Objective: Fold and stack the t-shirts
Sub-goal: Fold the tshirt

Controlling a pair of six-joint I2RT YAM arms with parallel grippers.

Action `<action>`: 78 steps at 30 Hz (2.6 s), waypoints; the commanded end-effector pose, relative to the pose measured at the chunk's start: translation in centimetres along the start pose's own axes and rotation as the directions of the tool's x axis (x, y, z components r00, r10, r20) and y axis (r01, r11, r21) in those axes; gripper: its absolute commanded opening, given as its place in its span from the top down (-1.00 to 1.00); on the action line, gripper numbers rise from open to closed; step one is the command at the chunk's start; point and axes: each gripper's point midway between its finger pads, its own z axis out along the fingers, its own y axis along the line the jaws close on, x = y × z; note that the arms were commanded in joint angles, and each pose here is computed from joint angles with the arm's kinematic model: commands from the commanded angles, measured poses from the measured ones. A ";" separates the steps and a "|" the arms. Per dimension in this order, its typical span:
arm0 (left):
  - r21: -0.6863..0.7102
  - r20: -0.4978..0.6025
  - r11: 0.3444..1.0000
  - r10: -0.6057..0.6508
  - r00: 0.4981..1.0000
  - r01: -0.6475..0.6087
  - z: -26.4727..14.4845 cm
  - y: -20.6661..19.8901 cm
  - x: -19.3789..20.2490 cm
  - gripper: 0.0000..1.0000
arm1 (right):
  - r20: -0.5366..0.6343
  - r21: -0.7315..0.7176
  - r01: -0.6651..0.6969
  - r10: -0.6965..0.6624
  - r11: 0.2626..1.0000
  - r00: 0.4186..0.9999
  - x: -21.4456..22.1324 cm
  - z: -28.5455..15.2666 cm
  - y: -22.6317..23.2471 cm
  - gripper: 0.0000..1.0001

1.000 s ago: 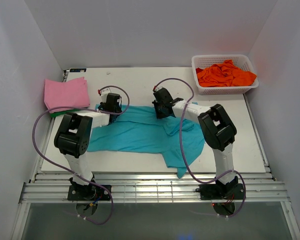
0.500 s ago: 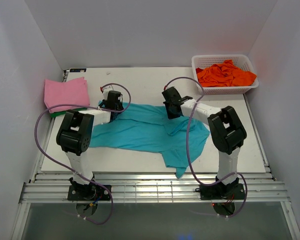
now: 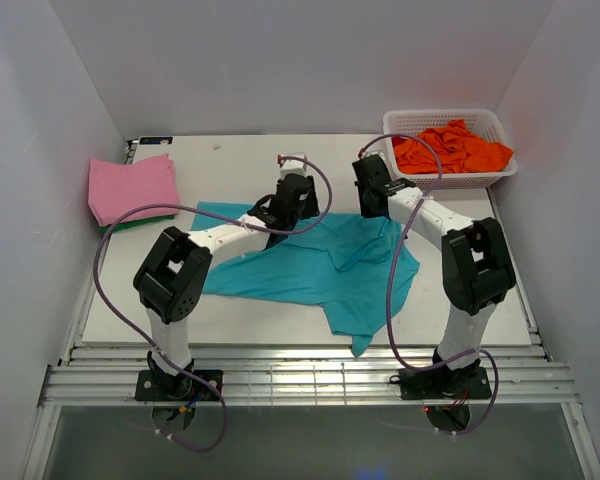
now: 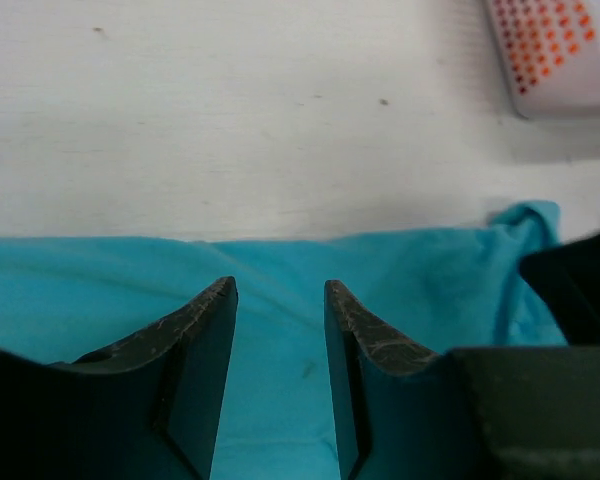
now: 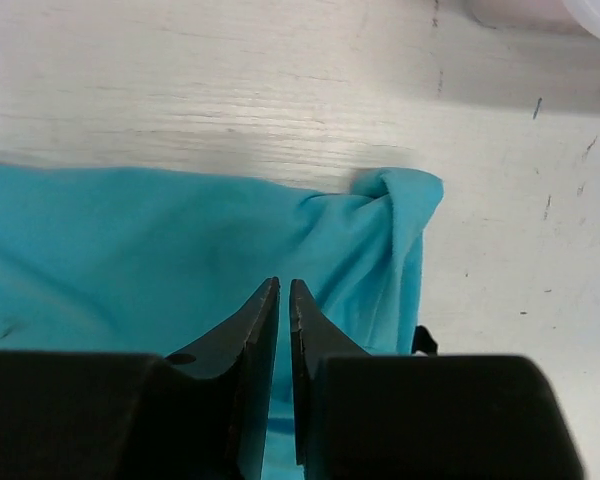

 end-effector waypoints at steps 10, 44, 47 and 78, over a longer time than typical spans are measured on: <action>0.220 -0.095 0.974 0.067 0.993 -0.044 1.0 -7.9 5.3 -0.02 | -0.029 0.161 -0.015 0.020 0.987 0.999 -0.9 3.4 -5.6 0.71; 0.181 -0.155 0.983 0.070 0.985 -0.041 2.3 -6.7 8.7 -0.01 | -0.019 0.122 -0.011 0.013 0.992 1.000 -2.8 4.4 -6.7 0.45; 0.180 -0.160 0.983 0.069 0.985 -0.039 2.4 -6.6 8.9 -0.01 | -0.013 0.101 -0.012 0.013 0.995 1.000 -3.1 4.4 -6.3 0.45; 0.139 -0.157 0.989 0.069 0.985 -0.048 2.1 -5.5 9.2 -0.01 | -0.136 0.150 0.054 -0.034 0.987 0.990 0.2 6.6 -6.8 0.50</action>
